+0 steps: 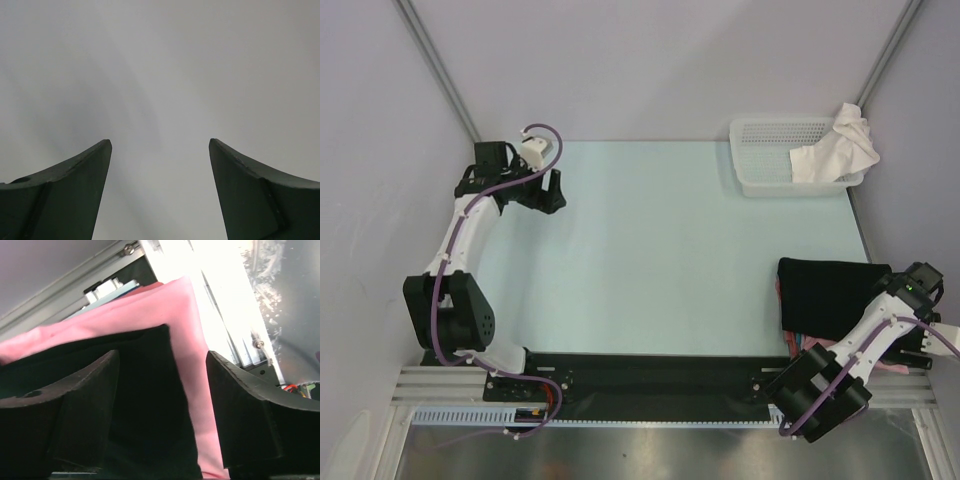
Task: Fold and stack the t-shirts
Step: Neatly place the folded tshirt to the corner
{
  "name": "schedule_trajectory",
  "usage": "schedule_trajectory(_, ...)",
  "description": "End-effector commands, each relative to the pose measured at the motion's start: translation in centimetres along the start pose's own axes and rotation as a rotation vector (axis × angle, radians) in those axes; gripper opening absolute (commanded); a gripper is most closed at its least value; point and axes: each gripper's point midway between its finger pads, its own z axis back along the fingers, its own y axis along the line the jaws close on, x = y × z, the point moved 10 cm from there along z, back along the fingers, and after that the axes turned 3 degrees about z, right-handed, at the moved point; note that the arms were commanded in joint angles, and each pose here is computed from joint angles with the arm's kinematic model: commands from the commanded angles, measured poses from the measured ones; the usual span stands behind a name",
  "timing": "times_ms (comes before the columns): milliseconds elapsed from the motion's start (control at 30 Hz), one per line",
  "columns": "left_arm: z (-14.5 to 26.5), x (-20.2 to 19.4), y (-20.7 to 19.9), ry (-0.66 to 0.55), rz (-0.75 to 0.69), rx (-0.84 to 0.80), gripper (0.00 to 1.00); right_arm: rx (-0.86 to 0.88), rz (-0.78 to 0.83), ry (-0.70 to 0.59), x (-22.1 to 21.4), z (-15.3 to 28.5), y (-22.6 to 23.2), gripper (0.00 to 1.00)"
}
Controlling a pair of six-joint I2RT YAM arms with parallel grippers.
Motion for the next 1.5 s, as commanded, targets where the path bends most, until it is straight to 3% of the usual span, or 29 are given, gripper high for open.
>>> schedule_trajectory(0, 1.3, 0.7, -0.3, -0.054, -0.015, -0.021, 0.84, -0.063, -0.072, -0.08, 0.7, -0.7, -0.7, 0.68)
schedule_trajectory(67, 1.4, 0.6, 0.0, -0.053, -0.01, -0.018, 0.84, -0.058, -0.063, -0.107, 1.1, -0.8, -0.5, 0.59)
schedule_trajectory(333, 1.7, 0.3, 0.4, -0.049, -0.01, -0.006, 0.84, 0.032, -0.094, -0.023, 0.0, -1.6, 0.4, 0.55)
schedule_trajectory(433, 1.8, 0.2, 0.4, -0.047, -0.008, -0.002, 0.84, 0.035, -0.091, -0.032, 0.1, -1.8, 0.6, 0.43)
schedule_trajectory(533, 1.9, 0.0, 0.3, -0.042, -0.006, -0.007, 0.84, 0.068, -0.063, -0.045, 0.2, -2.2, 1.0, 0.17)
schedule_trajectory(633, 2.0, 0.0, 0.2, -0.043, -0.006, -0.007, 0.84, 0.065, -0.051, -0.053, 0.2, -2.4, 1.0, 0.0)
schedule_trajectory(833, 2.2, 0.1, 0.1, -0.047, -0.009, -0.006, 0.84, 0.046, -0.006, -0.131, 1.4, -1.8, 0.8, 0.0)
schedule_trajectory(1000, 2.2, 0.1, 0.2, -0.051, -0.01, -0.003, 0.84, -0.066, 0.067, -0.31, 3.8, -0.7, 0.3, 0.0)
schedule_trajectory(1400, 2.6, -0.1, 0.7, -0.055, 0.002, 0.013, 0.85, -0.072, 0.11, -0.305, 3.2, -1.8, 0.4, 0.01)
schedule_trajectory(1467, 2.7, 0.0, 0.8, -0.058, -0.002, 0.015, 0.85, -0.06, 0.113, -0.294, 3.0, -2.0, 0.4, 0.4)
